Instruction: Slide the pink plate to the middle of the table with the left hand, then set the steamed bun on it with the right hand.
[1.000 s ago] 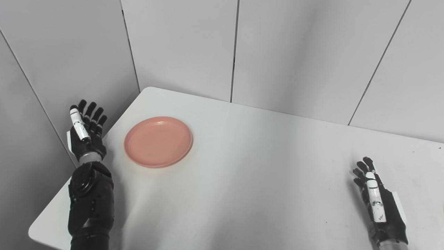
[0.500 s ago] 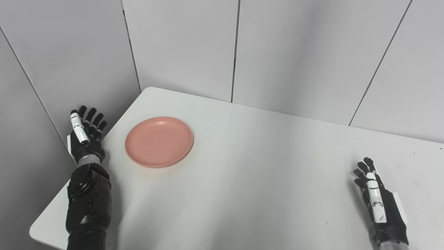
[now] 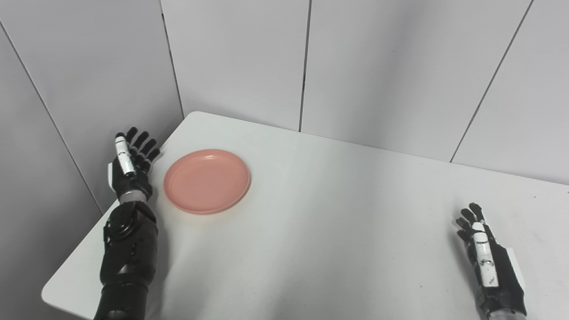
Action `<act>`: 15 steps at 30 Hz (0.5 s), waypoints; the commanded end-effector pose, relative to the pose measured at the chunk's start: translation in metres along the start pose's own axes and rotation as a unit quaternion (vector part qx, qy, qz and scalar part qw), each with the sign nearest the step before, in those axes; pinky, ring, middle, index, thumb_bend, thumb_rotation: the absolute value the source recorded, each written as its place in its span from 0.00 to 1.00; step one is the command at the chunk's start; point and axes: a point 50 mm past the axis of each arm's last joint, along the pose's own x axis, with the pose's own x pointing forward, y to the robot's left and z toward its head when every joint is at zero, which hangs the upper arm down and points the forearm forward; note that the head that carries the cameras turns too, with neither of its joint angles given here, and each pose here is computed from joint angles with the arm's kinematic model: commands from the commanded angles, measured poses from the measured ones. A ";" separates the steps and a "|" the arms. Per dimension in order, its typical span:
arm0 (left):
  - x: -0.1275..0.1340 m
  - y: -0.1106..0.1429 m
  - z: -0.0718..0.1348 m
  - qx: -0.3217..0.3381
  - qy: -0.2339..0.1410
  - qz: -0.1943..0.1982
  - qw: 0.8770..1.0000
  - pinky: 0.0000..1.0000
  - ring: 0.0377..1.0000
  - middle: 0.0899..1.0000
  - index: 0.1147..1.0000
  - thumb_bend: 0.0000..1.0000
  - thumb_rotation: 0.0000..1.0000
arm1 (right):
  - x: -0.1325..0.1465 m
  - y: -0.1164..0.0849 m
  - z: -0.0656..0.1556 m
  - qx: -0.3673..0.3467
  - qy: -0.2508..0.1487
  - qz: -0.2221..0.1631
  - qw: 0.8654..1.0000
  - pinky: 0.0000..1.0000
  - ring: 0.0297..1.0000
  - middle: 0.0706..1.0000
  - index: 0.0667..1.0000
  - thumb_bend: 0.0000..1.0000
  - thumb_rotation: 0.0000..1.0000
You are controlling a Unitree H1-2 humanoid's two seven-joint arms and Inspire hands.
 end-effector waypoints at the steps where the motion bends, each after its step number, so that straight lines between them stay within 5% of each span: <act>1: -0.004 -0.006 -0.015 0.009 0.028 -0.010 1.000 0.80 0.78 0.80 0.79 0.37 1.00 | -0.004 0.001 -0.005 0.004 0.013 -0.005 1.000 0.95 0.93 0.94 0.96 0.16 1.00; 15: -0.013 -0.025 -0.037 0.045 0.062 -0.056 0.996 0.78 0.77 0.78 0.77 0.36 1.00 | -0.005 0.004 -0.003 -0.002 0.010 -0.004 1.000 0.93 0.92 0.93 0.95 0.16 1.00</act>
